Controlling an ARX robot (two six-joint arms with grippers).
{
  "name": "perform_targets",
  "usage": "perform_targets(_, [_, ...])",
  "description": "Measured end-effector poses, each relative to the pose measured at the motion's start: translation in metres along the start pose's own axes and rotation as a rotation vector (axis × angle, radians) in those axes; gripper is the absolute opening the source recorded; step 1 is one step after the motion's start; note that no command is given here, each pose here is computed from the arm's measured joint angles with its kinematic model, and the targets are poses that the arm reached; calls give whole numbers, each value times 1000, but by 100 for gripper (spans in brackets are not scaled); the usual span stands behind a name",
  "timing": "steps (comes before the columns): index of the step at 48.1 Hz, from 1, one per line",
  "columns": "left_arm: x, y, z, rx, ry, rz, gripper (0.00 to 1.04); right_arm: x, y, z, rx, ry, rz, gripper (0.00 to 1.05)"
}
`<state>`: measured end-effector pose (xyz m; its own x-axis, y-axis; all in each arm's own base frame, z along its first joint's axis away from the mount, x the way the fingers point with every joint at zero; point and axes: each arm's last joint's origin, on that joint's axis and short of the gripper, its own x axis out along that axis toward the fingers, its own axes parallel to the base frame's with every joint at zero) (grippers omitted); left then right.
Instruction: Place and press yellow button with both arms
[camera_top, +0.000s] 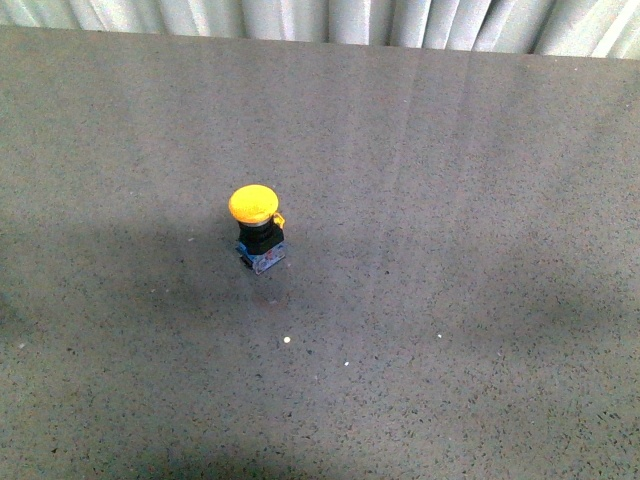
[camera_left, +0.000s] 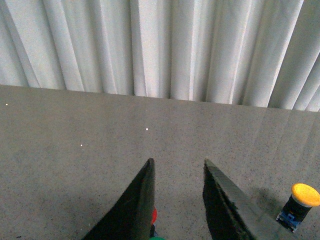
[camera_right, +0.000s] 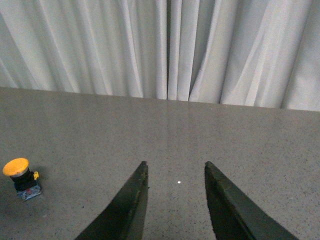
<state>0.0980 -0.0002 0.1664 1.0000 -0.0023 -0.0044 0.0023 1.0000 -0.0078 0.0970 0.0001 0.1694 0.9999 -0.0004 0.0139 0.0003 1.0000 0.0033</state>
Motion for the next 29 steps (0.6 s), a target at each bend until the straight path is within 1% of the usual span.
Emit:
perform_targets(1, [0, 0, 0, 0, 0, 0, 34, 0, 0, 0, 0, 0, 0, 38])
perform_targets(4, [0, 0, 0, 0, 0, 0, 45, 0, 0, 0, 0, 0, 0, 48])
perform_targets(6, [0, 0, 0, 0, 0, 0, 55, 0, 0, 0, 0, 0, 0, 59])
perform_targets(10, [0, 0, 0, 0, 0, 0, 73, 0, 0, 0, 0, 0, 0, 77])
perform_targets(14, [0, 0, 0, 0, 0, 0, 86, 0, 0, 0, 0, 0, 0, 89])
perform_targets(15, [0, 0, 0, 0, 0, 0, 87, 0, 0, 0, 0, 0, 0, 90])
perform_targets(17, [0, 0, 0, 0, 0, 0, 95, 0, 0, 0, 0, 0, 0, 96])
perform_targets(19, [0, 0, 0, 2, 0, 0, 97, 0, 0, 0, 0, 0, 0, 96])
perform_targets(22, [0, 0, 0, 2, 0, 0, 95, 0, 0, 0, 0, 0, 0, 95])
perform_targets(29, [0, 0, 0, 2, 0, 0, 96, 0, 0, 0, 0, 0, 0, 96])
